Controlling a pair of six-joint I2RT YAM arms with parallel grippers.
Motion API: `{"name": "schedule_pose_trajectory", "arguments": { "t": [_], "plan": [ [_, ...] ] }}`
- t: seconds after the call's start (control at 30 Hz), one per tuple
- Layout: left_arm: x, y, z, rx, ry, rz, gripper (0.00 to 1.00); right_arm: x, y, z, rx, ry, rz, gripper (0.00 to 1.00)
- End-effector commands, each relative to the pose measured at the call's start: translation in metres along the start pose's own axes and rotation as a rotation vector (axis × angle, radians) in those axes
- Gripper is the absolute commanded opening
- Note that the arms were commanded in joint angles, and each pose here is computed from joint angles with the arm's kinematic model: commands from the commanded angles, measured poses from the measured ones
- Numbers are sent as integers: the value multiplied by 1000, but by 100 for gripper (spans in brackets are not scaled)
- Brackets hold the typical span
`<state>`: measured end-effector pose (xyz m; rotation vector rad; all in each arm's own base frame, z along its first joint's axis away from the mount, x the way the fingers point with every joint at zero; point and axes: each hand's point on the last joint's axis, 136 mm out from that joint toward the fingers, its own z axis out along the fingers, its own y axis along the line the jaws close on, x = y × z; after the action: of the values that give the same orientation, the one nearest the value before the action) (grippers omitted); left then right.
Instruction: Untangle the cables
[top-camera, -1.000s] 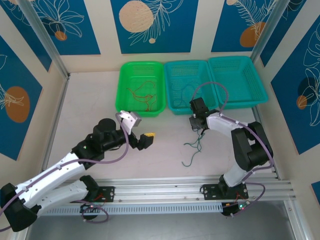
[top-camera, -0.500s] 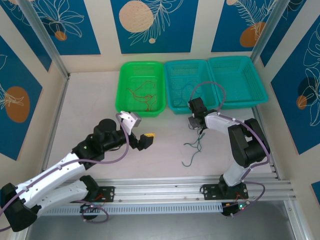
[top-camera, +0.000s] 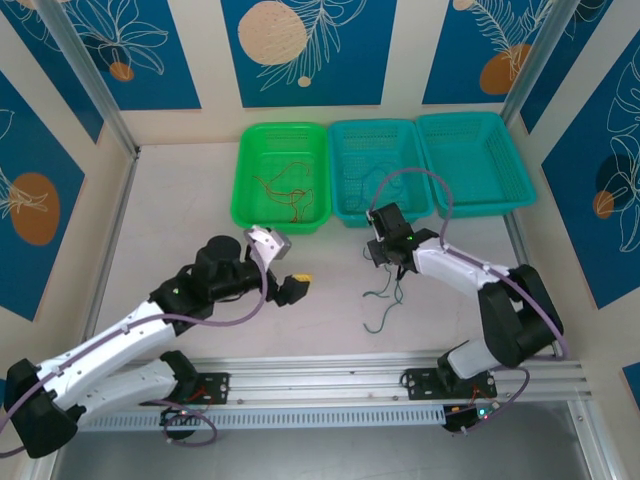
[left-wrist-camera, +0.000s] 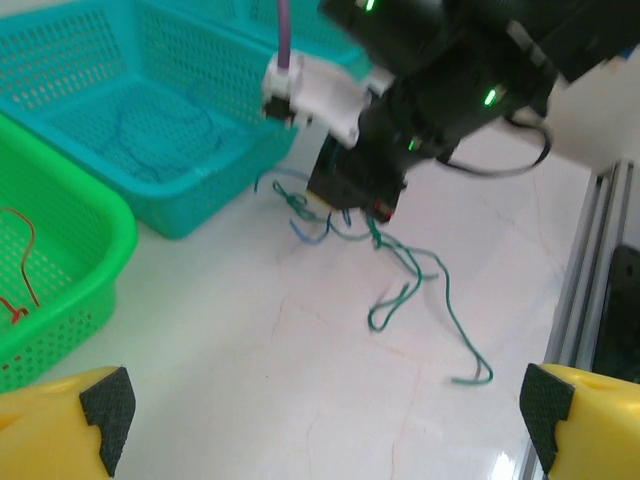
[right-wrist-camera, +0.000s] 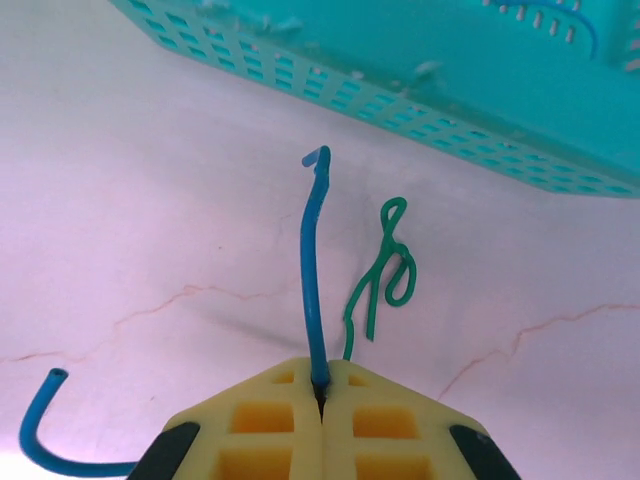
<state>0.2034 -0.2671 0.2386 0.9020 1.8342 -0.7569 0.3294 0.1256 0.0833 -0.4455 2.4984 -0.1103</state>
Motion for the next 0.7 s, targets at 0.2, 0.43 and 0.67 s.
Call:
{"name": "schedule_pose_trajectory", "arguments": {
  "t": [0.2, 0.43, 0.67],
  "plan": [
    [2, -20, 7, 114, 64, 34, 100, -18, 8, -61, -148, -157, 136, 0],
    [-5, -24, 11, 140, 38, 20, 100, -65, -13, -122, -199, -381, 285, 0],
    [-27, -2, 9, 27, -170, -149, 100, -126, -55, -126, -208, -496, 452, 0]
  ]
}}
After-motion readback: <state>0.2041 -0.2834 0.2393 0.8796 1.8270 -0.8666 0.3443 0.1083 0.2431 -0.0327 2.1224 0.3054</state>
